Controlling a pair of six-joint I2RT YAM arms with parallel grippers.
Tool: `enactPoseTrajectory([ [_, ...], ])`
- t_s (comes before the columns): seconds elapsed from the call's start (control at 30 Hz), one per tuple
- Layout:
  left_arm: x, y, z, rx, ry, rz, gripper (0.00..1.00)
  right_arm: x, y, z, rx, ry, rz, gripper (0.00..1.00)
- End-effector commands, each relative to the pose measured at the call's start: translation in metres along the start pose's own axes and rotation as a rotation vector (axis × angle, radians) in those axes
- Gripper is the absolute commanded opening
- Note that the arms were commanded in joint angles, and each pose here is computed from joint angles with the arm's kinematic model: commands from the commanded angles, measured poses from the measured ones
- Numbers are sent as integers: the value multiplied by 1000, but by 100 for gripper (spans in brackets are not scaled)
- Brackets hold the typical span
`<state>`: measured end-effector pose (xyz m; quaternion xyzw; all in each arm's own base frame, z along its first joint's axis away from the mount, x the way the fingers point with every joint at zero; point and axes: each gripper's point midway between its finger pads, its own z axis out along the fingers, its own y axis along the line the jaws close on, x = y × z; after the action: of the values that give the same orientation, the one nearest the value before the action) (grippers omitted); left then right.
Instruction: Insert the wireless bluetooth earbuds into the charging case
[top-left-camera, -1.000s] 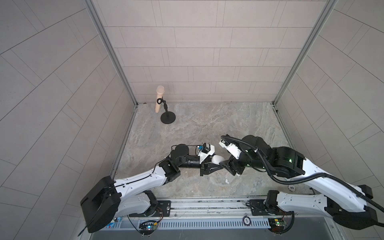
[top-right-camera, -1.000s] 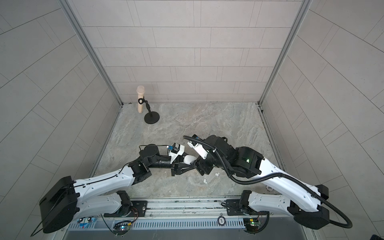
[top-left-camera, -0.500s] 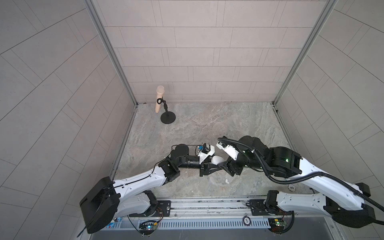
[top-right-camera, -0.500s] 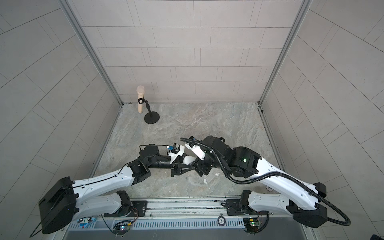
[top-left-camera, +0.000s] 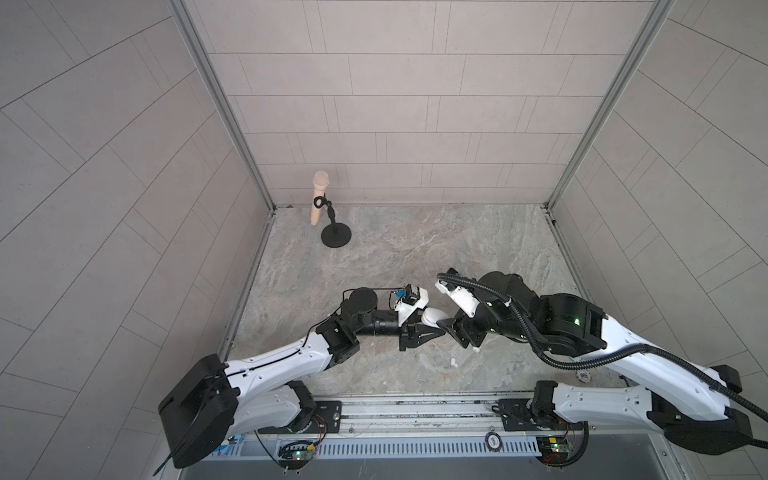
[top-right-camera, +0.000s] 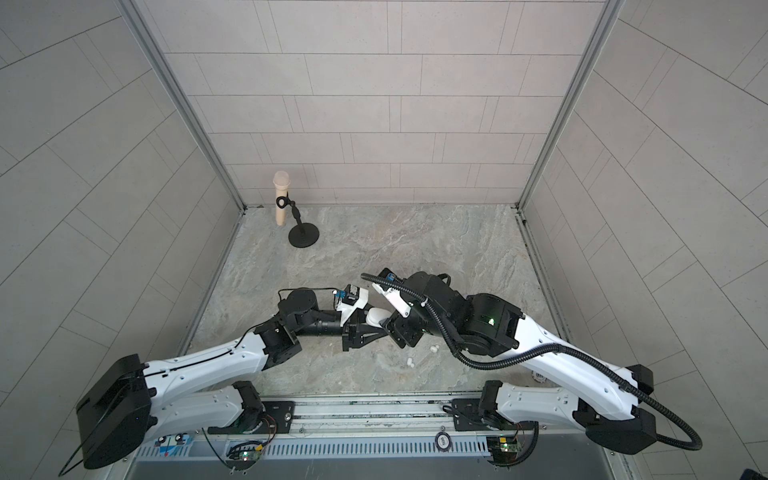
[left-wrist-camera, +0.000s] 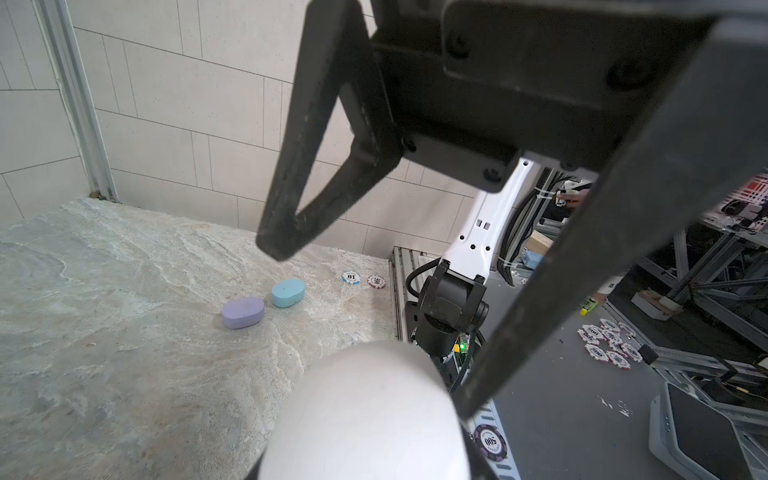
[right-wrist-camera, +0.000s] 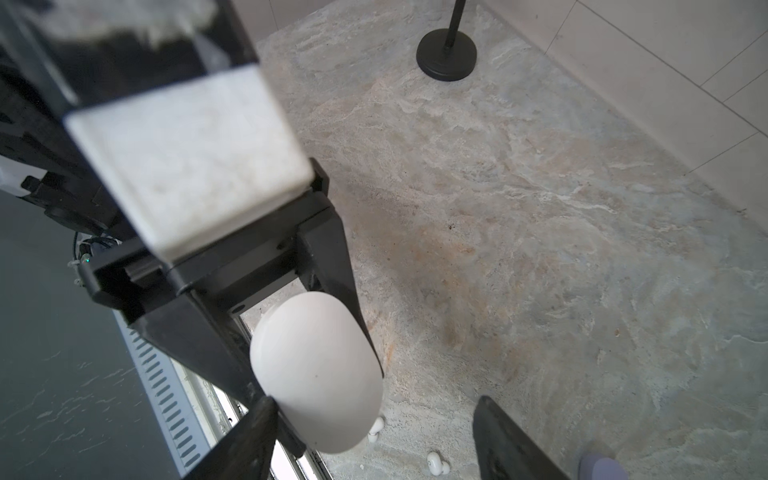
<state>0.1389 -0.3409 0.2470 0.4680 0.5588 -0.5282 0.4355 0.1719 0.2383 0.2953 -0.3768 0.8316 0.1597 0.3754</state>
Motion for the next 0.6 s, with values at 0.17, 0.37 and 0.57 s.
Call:
enactPoseTrajectory([
  [0.17, -24, -28, -2, 100, -65, 66, 12, -8, -29, -5, 127, -20, 53, 76],
  [0.37, -19, -23, -3, 71, -62, 63, 12, -12, -26, -9, 104, -35, 68, 78],
  [0.57, -14, -16, -4, 26, -62, 59, 10, -18, -17, -18, 48, -58, 94, 82],
])
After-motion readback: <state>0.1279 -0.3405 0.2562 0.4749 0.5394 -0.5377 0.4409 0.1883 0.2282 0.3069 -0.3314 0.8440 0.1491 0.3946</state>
